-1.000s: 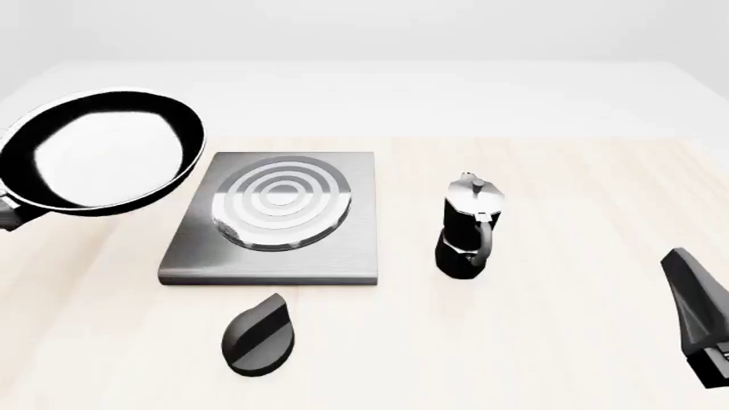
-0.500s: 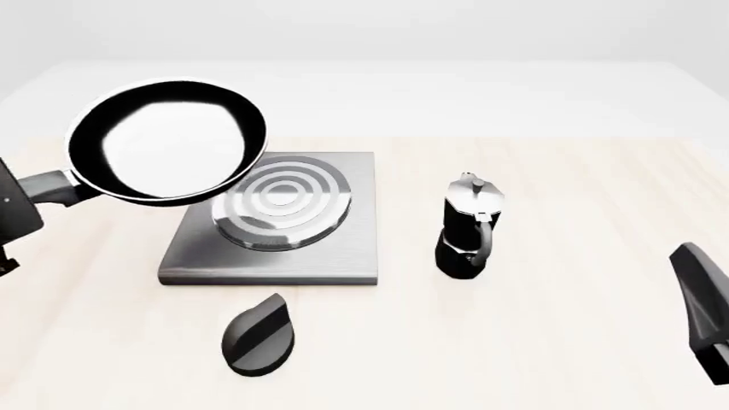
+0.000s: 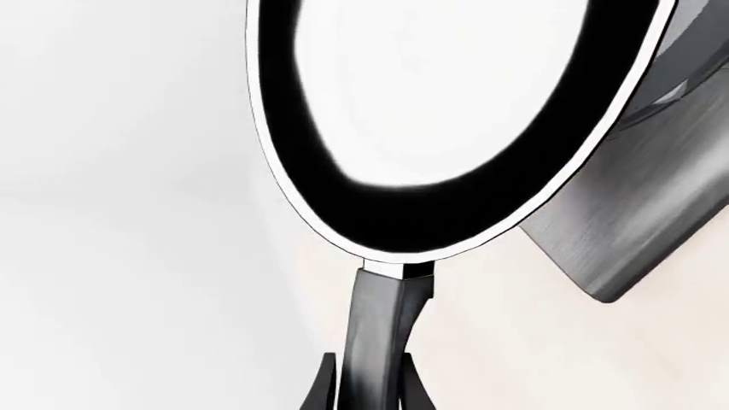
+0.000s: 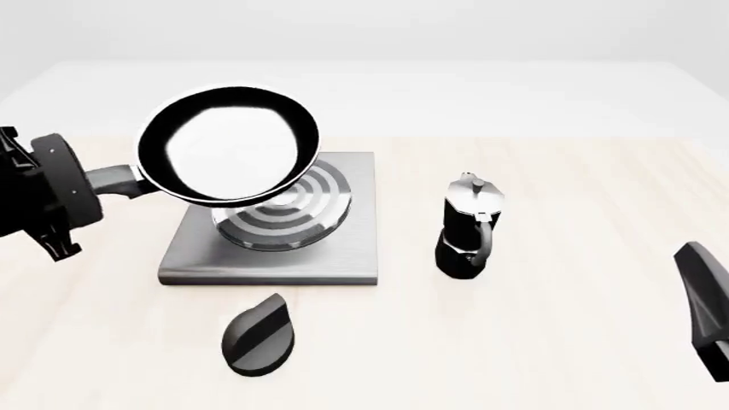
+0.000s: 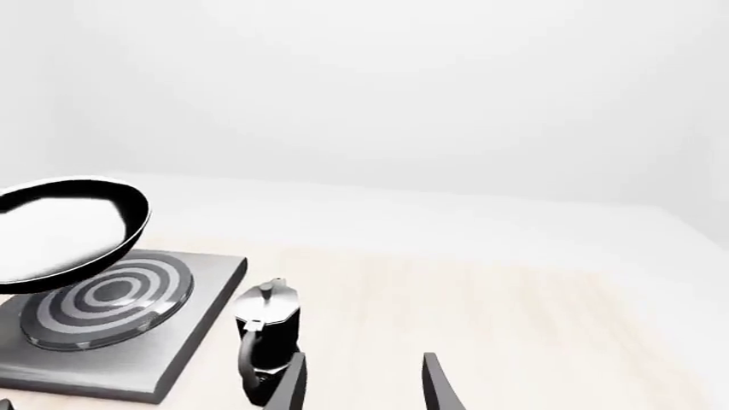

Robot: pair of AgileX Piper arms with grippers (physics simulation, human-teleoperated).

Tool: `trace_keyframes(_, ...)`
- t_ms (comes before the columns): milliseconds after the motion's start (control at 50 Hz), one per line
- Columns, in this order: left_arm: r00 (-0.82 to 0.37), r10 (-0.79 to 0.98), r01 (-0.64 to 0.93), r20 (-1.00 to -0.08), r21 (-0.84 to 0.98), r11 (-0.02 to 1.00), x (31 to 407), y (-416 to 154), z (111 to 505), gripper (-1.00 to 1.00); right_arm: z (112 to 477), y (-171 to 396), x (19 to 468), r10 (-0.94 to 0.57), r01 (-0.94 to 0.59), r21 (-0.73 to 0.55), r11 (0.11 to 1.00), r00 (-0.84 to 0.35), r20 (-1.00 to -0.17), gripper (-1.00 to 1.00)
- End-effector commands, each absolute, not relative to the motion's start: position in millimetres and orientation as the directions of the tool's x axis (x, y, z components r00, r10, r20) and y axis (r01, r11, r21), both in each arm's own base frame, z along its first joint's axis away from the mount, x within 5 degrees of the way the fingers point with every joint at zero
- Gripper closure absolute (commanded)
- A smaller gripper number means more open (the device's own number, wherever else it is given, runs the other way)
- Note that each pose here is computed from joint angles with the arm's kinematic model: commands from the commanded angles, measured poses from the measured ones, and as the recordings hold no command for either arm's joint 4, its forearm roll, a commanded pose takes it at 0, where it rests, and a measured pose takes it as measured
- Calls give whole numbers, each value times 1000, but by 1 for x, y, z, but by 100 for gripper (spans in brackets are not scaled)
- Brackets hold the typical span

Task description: Turn on the stove and put the frying pan on it.

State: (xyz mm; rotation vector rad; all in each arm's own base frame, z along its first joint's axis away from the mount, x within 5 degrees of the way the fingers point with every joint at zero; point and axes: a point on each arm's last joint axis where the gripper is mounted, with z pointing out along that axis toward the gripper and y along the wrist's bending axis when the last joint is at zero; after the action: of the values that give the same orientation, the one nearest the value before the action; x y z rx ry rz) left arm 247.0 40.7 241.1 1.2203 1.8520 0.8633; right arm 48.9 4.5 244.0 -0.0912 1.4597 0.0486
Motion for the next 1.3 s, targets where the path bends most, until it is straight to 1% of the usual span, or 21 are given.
trace_keyframes(20,-310,859,356,-408,788,503,266,30,239,100,244,4,49,-27,-77,-36,996,108,-994,-100)
trace_keyframes(320,-292,864,373,-410,783,497,272,24,231,100,244,4,49,-32,-71,-40,997,106,-994,-100)
trace_keyframes(360,-305,846,383,-438,757,530,275,20,233,100,243,4,49,-31,-70,-39,997,106,-994,-100)
trace_keyframes(400,-295,860,379,-416,775,505,274,22,227,100,244,4,49,-32,-69,-40,997,106,-994,-100)
trace_keyframes(660,-304,861,395,-408,768,504,275,23,213,100,245,3,49,-36,-67,-43,997,105,-994,-100)
trace_keyframes(900,-306,873,410,-380,775,482,271,26,200,100,245,4,49,-36,-68,-43,997,103,-994,-100)
trace_keyframes(1300,-292,888,429,-356,781,454,269,24,190,100,244,3,49,-36,-64,-43,997,103,-994,-100)
